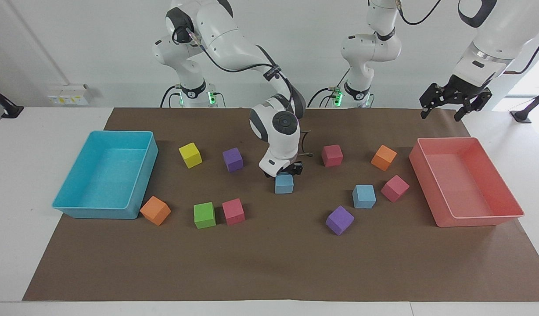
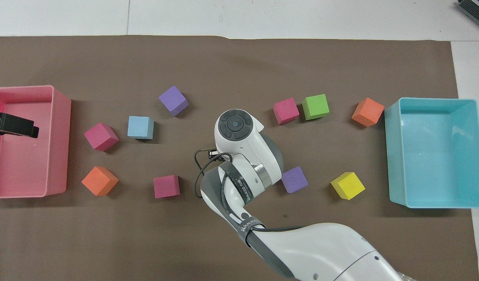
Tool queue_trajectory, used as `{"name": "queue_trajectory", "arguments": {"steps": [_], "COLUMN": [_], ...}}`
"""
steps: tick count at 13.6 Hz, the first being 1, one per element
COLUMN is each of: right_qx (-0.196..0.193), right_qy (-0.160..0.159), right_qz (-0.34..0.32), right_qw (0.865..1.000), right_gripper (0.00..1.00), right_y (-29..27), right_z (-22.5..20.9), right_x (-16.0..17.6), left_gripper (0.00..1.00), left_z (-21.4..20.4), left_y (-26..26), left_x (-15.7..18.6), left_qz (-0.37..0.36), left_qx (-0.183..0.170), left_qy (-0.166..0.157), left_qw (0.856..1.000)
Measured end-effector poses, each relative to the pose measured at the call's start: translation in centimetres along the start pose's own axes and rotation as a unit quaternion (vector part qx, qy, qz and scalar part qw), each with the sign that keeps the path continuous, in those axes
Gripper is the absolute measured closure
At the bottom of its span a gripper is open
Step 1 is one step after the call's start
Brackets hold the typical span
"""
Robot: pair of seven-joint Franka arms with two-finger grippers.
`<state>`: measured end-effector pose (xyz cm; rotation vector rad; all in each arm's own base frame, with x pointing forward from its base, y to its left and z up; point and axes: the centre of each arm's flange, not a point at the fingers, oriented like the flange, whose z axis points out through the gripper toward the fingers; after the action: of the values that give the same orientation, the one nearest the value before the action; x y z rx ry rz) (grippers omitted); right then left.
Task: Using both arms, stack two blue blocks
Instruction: 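Lower the light-blue cube at the table center and open the right gripper, then reach the left gripper to the other light-blue cube while the right gripper hovers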
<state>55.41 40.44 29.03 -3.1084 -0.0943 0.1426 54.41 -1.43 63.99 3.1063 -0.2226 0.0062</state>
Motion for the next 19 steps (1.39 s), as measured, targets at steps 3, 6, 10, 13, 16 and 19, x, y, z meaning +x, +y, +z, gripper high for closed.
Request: {"name": "queue_trajectory", "arguments": {"steps": [3,6,10,13,16,19], "right_qx": [0.0,0.011,0.033,0.048,0.058,0.117], "right_qy": [0.001,0.018,0.053,0.077,0.089,0.08], "right_qz": [-0.001,-0.002,-0.003,0.008,0.038,0.079], "right_qw": [1.0,1.0,0.998,0.996,0.994,0.987], "right_gripper": [0.34,0.01,0.0,0.0,0.0,0.0], "right_y": [-0.1,-0.3,-0.1,1.5,5.9,9.0], "right_z": [-0.1,-2.1,-8.0,-12.6,-18.1,-21.1], "right_x": [0.0,0.0,-0.5,-0.4,-0.2,0.1], "left_gripper": [0.0,0.0,0.0,0.0,0.0,0.0], "left_z": [0.1,0.0,0.0,-0.1,-0.2,2.0], "left_y": [0.1,0.6,0.8,0.6,1.1,4.0], "left_x": [0.0,0.1,0.2,0.1,0.5,2.3], "left_qz": [0.001,0.005,0.007,0.005,0.009,-0.001], "left_qx": [0.0,0.0,0.001,0.001,0.002,0.002], "left_qy": [-0.001,0.001,0.004,0.005,0.018,0.033], "left_qw": [1.0,1.0,1.0,1.0,1.0,0.999]}}
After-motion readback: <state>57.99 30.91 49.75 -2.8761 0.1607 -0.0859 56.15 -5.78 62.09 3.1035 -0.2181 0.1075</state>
